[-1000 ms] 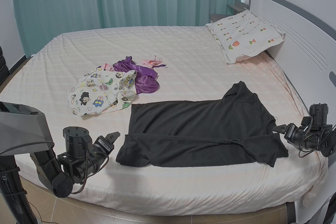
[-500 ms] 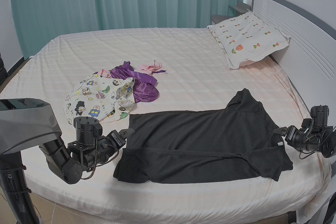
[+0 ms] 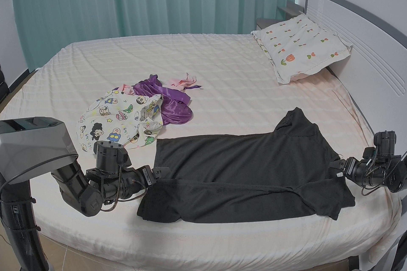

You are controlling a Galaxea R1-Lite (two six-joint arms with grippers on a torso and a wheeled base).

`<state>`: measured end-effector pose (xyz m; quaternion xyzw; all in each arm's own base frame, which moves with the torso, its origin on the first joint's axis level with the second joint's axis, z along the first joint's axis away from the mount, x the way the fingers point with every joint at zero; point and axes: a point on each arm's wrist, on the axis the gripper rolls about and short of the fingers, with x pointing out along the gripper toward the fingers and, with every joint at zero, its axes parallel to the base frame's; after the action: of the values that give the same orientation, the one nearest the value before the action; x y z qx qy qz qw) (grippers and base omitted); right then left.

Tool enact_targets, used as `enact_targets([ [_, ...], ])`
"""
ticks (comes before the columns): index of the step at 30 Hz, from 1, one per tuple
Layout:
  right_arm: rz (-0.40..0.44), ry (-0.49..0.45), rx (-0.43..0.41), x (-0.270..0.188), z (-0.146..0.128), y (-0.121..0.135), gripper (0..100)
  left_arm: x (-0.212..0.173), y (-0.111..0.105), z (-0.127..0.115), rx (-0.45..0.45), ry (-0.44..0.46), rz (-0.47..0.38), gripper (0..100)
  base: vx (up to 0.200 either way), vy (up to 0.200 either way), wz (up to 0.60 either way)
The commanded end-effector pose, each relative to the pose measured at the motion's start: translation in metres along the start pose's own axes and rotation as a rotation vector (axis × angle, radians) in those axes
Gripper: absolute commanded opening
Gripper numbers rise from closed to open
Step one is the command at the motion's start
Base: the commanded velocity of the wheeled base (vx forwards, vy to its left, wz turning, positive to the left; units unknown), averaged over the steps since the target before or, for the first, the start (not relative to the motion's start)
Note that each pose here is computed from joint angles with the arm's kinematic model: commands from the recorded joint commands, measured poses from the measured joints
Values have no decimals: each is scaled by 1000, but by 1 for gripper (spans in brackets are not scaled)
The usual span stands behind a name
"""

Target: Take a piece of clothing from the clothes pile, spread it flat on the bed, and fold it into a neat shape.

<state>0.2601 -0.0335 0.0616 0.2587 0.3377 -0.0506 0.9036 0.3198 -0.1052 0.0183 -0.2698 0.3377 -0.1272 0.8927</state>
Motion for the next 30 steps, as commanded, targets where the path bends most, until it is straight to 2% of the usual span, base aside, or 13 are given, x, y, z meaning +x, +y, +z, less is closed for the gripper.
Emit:
enact_targets([
  [1, -4, 8, 0, 2, -1, -1, 100, 2, 2, -4, -5, 18, 3, 100, 0, 0, 0],
  [12, -5, 11, 0, 3, -2, -1, 100, 10, 7, -10, -10, 39, 13, 100, 0, 0, 0],
  [13, -5, 13, 0, 3, -2, -1, 100, 10, 8, -10, -10, 39, 15, 0, 0, 0, 0],
  [22, -12, 20, 9, 7, -2, -4, 100, 8, 13, -7, -49, 20, 38, 0, 0, 0, 0],
  [27, -14, 8, 4, 9, 2, -9, 100, -1, 4, 1, -121, -14, 14, 0, 0, 0, 0],
  [30, 1, -21, -26, 14, 8, -15, 100, -5, 1, 3, -142, -20, 6, 0, 0, 0, 0],
])
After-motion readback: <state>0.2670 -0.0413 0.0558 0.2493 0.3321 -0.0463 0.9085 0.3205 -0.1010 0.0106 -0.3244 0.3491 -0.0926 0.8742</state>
